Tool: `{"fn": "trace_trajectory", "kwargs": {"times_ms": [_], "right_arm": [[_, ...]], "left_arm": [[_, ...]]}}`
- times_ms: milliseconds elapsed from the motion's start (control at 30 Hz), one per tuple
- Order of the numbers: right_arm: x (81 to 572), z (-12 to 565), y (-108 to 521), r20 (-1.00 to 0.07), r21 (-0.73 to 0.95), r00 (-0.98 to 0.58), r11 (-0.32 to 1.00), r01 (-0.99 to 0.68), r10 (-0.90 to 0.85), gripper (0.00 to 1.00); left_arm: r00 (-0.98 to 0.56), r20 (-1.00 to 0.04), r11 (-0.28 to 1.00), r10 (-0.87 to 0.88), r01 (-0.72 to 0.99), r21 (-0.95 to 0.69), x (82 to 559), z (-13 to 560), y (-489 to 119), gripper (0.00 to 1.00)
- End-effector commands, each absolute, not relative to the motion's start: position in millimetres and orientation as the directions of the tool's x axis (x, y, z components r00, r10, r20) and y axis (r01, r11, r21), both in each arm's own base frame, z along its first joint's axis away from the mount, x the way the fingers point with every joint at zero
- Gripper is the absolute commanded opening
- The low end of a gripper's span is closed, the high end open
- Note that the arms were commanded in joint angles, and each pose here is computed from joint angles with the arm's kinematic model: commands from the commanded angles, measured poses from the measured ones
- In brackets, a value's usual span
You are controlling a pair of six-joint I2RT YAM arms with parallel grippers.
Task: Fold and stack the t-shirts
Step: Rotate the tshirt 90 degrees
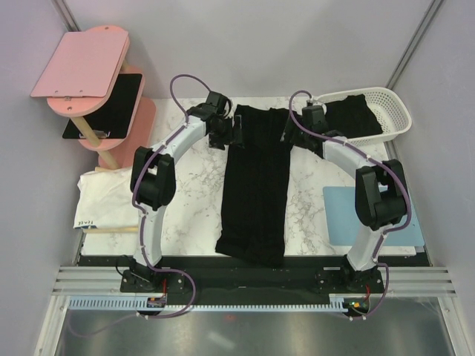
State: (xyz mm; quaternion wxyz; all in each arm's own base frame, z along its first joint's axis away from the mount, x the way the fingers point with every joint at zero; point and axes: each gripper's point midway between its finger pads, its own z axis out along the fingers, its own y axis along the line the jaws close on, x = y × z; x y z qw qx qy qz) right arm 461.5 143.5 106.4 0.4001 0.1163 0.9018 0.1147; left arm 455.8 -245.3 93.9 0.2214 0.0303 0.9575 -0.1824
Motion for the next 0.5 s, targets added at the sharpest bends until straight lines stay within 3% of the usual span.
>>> {"fn": "trace_trajectory", "kwargs": {"times_ms": [0,33,367,467], "right_arm": [[520.9,118.9,154.7,-0.736,0.396,-0.598,0.918,-0.003,0.316,0.87],[533.5,123.1,150.1,-0.746,0.401,-0.582,0.916,-0.003,0.324,0.82],[575.3,73.0,141.7,-0.722,0.381,-0.613,0.924,0.037,0.322,0.82],[583.1,65.4,140.6,-0.717,0.382,-0.615,0.923,0.045,0.327,0.76]], "left_arm": [[-0.861,-0.504,0.892,-0.071,0.172,-0.419,493.9,110.6,-263.6,0.82],[-0.863,-0.499,0.893,-0.080,0.160,-0.420,497.0,107.4,-262.1,0.82],[-0.866,-0.483,0.914,-0.132,0.082,-0.397,518.0,79.7,-240.8,0.78],[-0.874,-0.467,0.917,-0.136,0.068,-0.394,522.0,66.6,-235.5,0.77]]}}
